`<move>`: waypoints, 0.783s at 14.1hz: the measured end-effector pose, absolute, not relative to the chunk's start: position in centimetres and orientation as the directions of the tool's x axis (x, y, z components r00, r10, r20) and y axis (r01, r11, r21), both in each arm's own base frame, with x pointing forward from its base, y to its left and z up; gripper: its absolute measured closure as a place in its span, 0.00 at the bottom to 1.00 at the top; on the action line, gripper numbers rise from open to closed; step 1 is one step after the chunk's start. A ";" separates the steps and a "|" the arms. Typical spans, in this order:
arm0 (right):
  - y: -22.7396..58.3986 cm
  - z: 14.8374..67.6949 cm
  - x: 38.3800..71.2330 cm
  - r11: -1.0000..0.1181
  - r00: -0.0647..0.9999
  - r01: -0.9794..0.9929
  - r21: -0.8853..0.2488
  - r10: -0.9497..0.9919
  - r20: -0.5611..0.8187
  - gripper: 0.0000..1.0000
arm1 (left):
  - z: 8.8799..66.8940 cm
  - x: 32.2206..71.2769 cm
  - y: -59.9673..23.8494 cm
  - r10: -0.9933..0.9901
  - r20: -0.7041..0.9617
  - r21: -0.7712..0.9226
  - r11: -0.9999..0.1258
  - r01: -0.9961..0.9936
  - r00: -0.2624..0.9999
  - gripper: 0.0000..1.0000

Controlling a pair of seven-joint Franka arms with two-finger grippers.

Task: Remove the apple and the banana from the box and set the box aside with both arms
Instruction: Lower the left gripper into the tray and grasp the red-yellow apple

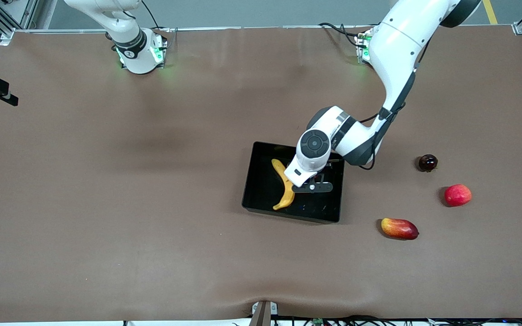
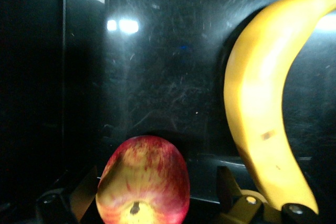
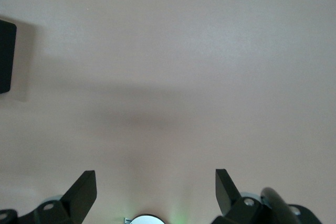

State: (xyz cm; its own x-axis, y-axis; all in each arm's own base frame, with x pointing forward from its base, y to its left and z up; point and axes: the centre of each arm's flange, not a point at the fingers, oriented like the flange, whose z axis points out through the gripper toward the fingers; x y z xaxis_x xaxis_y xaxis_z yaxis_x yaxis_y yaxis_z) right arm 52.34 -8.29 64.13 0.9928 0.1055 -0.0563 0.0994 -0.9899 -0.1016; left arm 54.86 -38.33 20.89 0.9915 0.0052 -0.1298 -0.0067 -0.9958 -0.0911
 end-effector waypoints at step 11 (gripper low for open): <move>-10.0 60.1 54.1 -0.991 0.988 0.067 -0.113 0.082 -0.130 0.00 | 20.4 54.6 -38.3 -0.015 -0.123 -0.112 -0.993 -0.029 0.992 0.31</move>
State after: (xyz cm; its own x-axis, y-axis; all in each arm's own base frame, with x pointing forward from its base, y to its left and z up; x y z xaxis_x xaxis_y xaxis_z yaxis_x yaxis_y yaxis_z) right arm 54.15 -10.05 60.14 0.9881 0.0820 -0.1305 0.0673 -0.9913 -0.1135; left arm 54.65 -38.31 20.36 0.9923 -0.0148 -0.1232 -0.0287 -0.9933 -0.1118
